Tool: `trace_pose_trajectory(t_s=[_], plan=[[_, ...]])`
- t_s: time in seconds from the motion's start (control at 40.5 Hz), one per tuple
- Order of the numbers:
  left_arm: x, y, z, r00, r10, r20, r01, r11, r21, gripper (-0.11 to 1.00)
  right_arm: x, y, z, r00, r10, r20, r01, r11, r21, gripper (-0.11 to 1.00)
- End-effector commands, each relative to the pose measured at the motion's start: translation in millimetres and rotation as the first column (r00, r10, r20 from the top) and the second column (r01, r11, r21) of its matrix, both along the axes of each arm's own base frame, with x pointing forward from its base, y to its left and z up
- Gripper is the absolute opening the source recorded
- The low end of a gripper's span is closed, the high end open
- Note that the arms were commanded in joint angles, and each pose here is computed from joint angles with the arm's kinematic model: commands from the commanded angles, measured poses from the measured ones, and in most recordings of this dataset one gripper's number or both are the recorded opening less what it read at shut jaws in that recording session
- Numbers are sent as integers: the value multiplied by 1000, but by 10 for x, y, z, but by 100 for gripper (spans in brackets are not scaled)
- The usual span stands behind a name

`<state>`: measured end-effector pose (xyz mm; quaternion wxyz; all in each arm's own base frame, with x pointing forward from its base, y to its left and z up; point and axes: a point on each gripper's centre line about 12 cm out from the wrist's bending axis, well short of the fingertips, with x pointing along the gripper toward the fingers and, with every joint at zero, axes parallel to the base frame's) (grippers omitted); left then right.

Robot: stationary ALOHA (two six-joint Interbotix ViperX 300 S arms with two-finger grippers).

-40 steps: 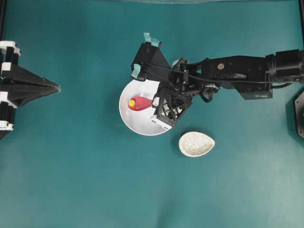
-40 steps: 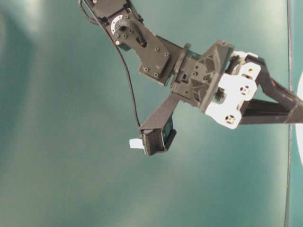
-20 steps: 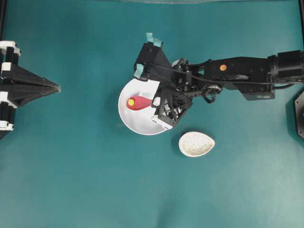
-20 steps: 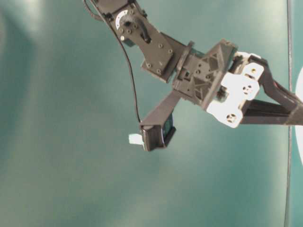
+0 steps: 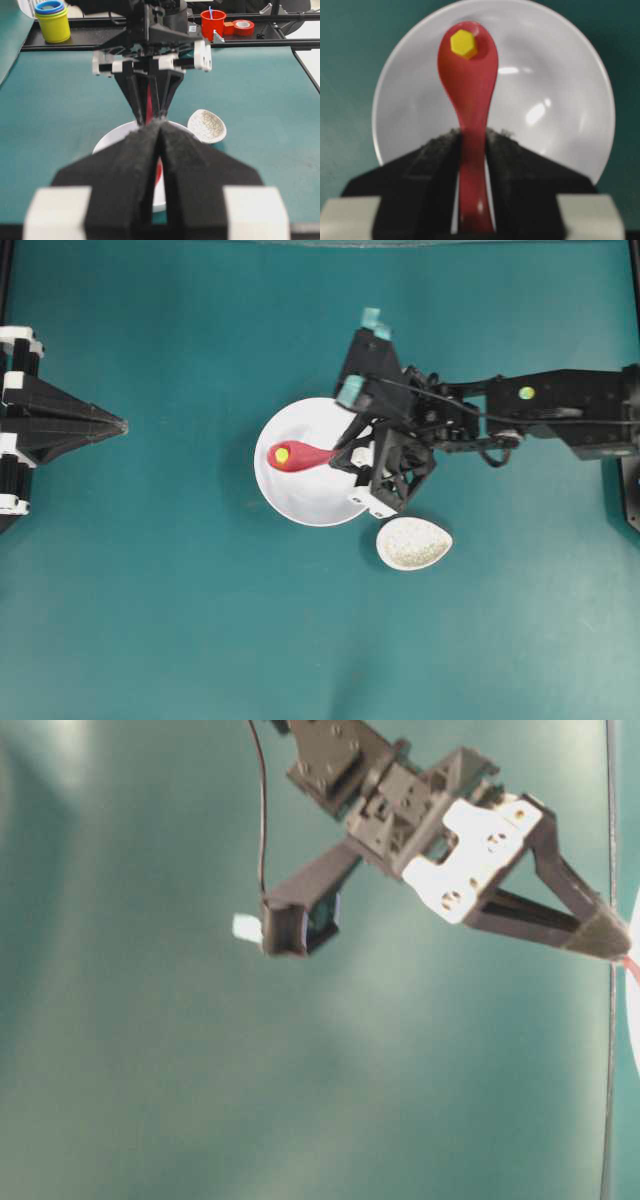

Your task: Scoop the yellow hexagonal prism block from the bowl with a spoon using the right arm.

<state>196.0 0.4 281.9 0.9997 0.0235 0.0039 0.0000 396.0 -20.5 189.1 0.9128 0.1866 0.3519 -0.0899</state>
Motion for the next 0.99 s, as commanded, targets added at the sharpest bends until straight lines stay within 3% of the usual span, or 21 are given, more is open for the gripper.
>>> trace_pose_trajectory(t_s=[0.0, 0.469, 0.963], plan=[[29, 3, 96, 1000, 1, 26, -1, 1000, 0, -1, -56, 12, 207, 994, 1, 105, 0, 1000, -7, 23], [29, 3, 96, 1000, 1, 26, -1, 1000, 0, -1, -450, 27, 479, 968, 4, 250, 2, 1000, -21, 23], [29, 3, 96, 1000, 1, 26, -1, 1000, -1, -1, -596, 35, 808, 943, 24, 331, -7, 999, -52, 23]])
